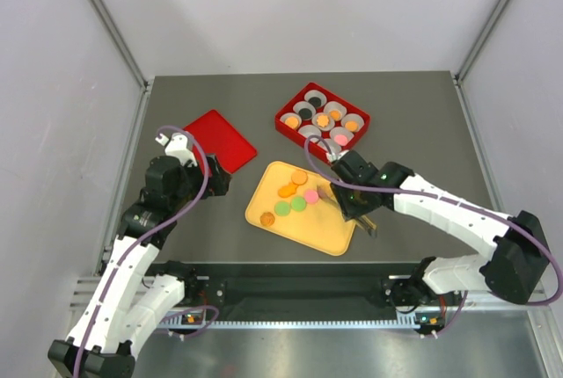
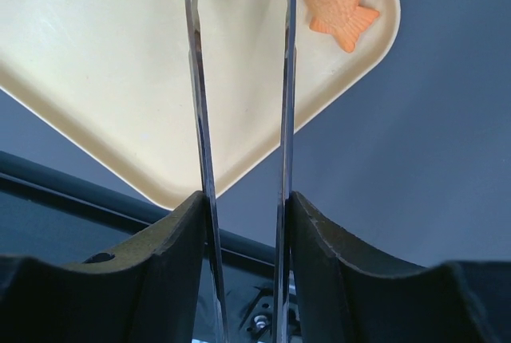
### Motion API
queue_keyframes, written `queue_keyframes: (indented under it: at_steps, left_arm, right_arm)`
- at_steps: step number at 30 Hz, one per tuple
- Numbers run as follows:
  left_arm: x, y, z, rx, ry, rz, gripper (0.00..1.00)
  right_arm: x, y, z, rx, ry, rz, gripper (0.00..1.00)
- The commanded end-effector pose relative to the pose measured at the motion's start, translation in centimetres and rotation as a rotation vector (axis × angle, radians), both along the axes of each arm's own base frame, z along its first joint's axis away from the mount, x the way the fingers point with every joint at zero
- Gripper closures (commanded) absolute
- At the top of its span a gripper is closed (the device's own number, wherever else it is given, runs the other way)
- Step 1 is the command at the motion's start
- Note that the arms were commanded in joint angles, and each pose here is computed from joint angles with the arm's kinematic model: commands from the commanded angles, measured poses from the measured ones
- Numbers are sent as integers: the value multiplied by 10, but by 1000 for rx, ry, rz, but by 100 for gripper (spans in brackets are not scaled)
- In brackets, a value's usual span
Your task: Pack the cookies
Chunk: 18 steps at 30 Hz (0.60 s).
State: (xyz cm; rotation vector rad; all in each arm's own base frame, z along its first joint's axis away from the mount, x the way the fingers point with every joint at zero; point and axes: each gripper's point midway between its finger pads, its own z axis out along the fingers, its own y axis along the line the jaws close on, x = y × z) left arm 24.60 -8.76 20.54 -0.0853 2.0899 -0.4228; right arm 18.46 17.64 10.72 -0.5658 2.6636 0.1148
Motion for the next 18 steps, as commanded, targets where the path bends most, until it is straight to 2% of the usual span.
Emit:
queue_keyframes:
  at_steps: [1,7,18]
  left_arm:
    - [2,-2,6,-4,-40,-12,1]
    - [1,-2,6,-4,-36,-13,1]
    - [2,-3,4,-3,-30,-18,1]
  right_arm:
    - [13,7,16,40,-33,1,60]
    - [22,2,35,62,-63,-14,69]
    - [35,6,80,122,-142,-8,69]
